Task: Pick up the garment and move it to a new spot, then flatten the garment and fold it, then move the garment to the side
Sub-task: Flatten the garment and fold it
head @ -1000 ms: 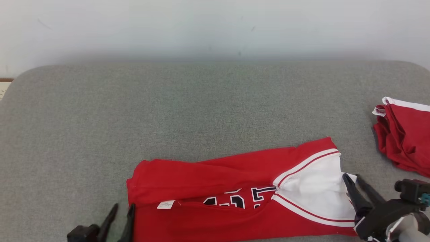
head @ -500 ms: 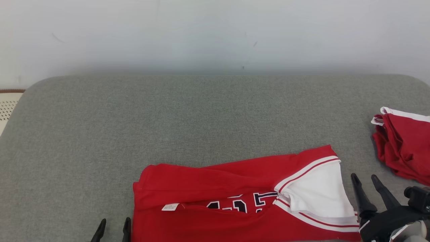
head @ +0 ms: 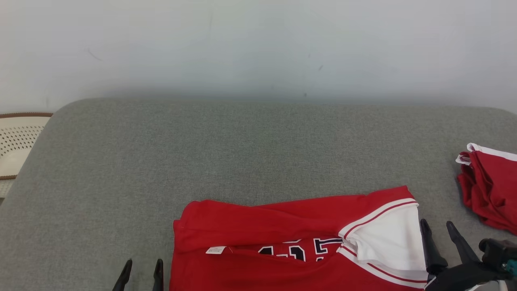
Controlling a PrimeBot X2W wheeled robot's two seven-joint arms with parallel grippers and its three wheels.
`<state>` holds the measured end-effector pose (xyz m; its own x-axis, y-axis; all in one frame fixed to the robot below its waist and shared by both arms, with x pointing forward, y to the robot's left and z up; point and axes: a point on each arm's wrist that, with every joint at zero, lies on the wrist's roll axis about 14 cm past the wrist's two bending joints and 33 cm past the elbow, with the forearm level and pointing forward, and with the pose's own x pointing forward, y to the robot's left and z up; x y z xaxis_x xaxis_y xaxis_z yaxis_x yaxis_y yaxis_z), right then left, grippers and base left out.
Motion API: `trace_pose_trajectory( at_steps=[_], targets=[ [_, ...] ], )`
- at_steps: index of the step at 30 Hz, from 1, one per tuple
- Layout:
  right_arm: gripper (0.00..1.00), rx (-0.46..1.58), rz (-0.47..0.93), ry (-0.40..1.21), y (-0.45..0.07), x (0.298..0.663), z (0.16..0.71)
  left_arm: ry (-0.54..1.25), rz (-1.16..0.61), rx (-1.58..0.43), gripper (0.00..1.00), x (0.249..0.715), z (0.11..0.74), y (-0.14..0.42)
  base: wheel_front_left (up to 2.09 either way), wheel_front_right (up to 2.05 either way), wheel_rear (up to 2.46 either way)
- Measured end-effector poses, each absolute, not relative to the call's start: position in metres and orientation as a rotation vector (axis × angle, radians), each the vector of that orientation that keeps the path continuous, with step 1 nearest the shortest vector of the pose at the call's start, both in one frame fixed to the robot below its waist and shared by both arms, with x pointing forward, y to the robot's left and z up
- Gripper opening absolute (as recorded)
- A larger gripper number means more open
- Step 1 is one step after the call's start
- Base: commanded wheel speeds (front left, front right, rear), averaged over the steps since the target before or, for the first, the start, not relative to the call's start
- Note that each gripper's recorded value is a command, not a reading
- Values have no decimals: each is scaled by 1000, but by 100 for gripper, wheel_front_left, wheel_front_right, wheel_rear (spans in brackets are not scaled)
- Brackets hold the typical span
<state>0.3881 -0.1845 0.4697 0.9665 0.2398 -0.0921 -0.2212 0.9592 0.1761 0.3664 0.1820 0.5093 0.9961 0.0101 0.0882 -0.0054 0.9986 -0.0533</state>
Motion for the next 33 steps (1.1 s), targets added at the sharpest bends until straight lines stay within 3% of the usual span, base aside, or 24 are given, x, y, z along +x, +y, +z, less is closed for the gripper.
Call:
trace_pose_trajectory(
  at_steps=[10, 16, 33],
  targets=[
    [100, 129, 189, 132, -183, 386, 454, -73, 18, -54, 100, 359, 503, 184, 0, 0, 0],
    [100, 120, 168, 178, -186, 402, 439, -56, 25, -53, 100, 364, 498, 188, 0, 0, 0],
    [100, 191, 219, 384, -152, 417, 381, -11, 110, -44, 100, 356, 484, 216, 0, 0, 0]
  ],
)
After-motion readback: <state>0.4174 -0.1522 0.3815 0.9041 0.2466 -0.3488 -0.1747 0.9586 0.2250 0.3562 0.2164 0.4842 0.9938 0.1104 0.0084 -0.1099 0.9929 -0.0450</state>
